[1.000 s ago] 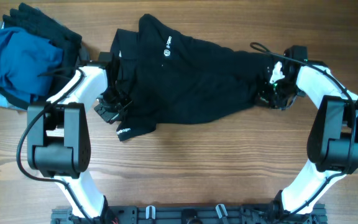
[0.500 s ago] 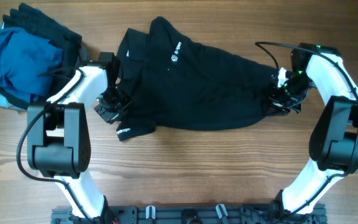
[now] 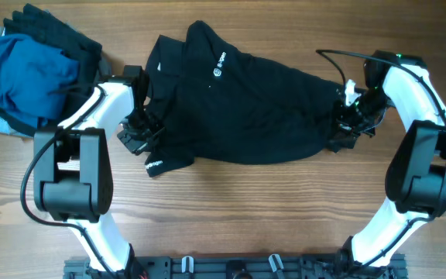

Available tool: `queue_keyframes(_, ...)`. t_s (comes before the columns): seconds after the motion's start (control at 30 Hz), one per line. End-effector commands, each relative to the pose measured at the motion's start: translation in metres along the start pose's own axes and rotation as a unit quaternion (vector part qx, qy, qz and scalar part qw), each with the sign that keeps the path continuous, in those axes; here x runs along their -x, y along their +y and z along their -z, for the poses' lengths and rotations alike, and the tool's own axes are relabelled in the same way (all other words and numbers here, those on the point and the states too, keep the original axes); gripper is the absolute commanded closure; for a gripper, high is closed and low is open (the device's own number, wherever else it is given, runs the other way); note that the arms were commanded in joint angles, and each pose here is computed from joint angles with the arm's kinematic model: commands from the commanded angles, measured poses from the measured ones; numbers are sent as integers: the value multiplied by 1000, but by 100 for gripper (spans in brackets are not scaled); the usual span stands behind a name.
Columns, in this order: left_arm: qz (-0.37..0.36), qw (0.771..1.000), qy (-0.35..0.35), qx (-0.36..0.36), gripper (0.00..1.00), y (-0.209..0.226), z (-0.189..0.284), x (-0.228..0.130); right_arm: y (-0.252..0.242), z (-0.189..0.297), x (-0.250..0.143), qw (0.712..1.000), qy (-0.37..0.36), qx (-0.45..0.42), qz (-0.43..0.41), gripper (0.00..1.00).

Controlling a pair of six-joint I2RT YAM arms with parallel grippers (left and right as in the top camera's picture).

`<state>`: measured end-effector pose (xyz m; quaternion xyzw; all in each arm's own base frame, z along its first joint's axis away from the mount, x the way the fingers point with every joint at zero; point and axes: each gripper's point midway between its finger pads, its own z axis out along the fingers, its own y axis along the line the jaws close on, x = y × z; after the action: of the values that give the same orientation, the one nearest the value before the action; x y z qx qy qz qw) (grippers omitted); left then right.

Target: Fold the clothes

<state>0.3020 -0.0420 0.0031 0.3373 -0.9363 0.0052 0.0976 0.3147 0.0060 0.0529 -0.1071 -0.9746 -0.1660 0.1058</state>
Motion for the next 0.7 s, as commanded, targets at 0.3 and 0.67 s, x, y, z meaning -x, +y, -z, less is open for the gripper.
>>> queue_keyframes(0.3, -130, 939, -266, -173, 96, -13, 207, 0, 46, 188, -28, 940, -332, 9, 73, 96)
queue_keyframes(0.67, -93, 743, -557, -359, 96, 66, 411, -67, 58, 337, -104, 779, -619, -3, 99, 96)
